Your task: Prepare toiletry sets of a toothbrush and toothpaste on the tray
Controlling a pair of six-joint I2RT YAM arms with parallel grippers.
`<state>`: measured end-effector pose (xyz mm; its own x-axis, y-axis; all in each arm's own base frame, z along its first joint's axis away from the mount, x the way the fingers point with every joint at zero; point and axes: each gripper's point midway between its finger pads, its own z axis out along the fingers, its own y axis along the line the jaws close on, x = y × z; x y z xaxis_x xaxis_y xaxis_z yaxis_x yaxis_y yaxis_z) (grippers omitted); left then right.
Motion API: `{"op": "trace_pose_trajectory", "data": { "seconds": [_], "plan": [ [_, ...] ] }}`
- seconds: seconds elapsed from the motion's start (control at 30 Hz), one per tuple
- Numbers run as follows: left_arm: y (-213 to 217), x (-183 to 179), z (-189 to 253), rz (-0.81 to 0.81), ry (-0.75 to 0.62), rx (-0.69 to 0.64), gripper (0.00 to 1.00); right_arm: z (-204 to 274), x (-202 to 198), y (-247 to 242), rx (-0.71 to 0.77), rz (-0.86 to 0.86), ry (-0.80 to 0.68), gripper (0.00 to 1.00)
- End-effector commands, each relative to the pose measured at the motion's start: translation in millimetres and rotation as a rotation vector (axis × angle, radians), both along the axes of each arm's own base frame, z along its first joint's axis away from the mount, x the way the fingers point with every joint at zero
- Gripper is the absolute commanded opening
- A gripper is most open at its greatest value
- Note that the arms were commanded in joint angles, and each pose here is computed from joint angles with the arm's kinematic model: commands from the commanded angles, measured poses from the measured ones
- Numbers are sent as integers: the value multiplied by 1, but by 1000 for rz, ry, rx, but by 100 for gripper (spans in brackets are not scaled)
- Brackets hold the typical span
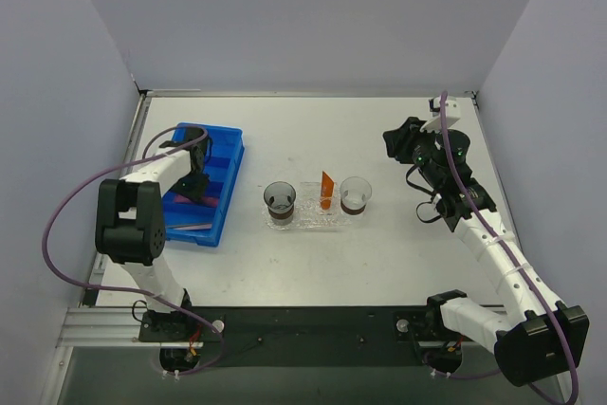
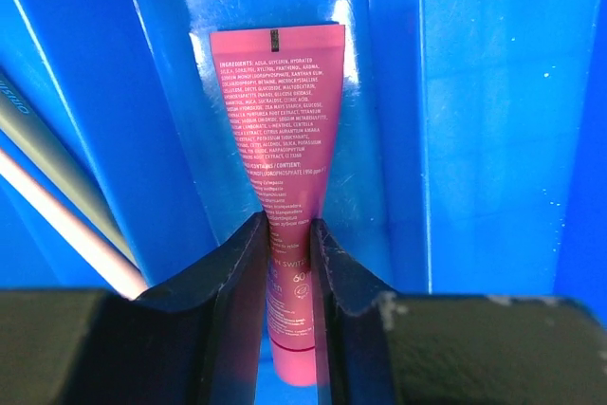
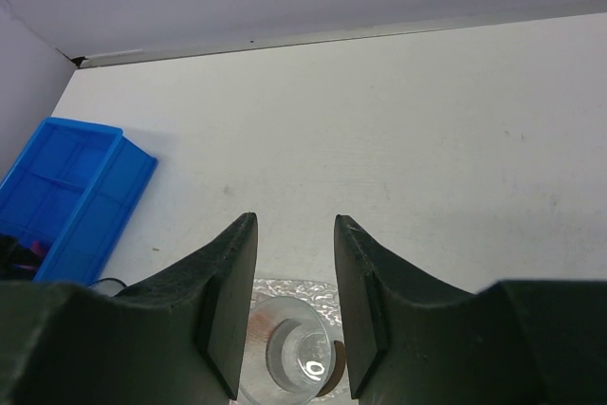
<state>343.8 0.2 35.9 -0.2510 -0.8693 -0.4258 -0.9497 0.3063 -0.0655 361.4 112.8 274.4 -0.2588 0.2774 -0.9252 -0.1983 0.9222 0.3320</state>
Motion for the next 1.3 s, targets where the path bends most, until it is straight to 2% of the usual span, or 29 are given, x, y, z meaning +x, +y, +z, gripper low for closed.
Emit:
{"op": "trace_pose_trajectory", "data": {
  "seconds": [0.0,0.33,0.5,0.6,0.7,0.83,0.97,1.1,1.13,1.27],
  "plan": [
    [13,-5,24,-6,-4,59,20,25,-1,1,34,9,-87,34],
    [36,-14,94,-17,-127,192,19,33,0,2,34,19,-107,34],
    [34,-17,123,-93,-184,261,15,36,0,5,36,31,-115,34],
    [36,-16,154,-144,-227,358,15,44,-1,6,41,39,-126,33],
    [25,-12,189,-255,-272,475,15,52,0,10,50,61,-127,32],
    [-6,-7,220,-454,-363,526,15,60,-4,17,68,93,-126,31],
    [-38,-7,236,-640,-504,472,11,72,-10,25,69,130,-128,30],
    [-73,-17,262,-835,-697,415,11,75,-20,38,50,182,-77,30],
    [-90,-18,263,-938,-738,388,11,72,-24,48,50,221,-52,30],
    [-133,-35,269,-1162,-848,289,11,74,-40,78,53,315,40,30]
  ]
}}
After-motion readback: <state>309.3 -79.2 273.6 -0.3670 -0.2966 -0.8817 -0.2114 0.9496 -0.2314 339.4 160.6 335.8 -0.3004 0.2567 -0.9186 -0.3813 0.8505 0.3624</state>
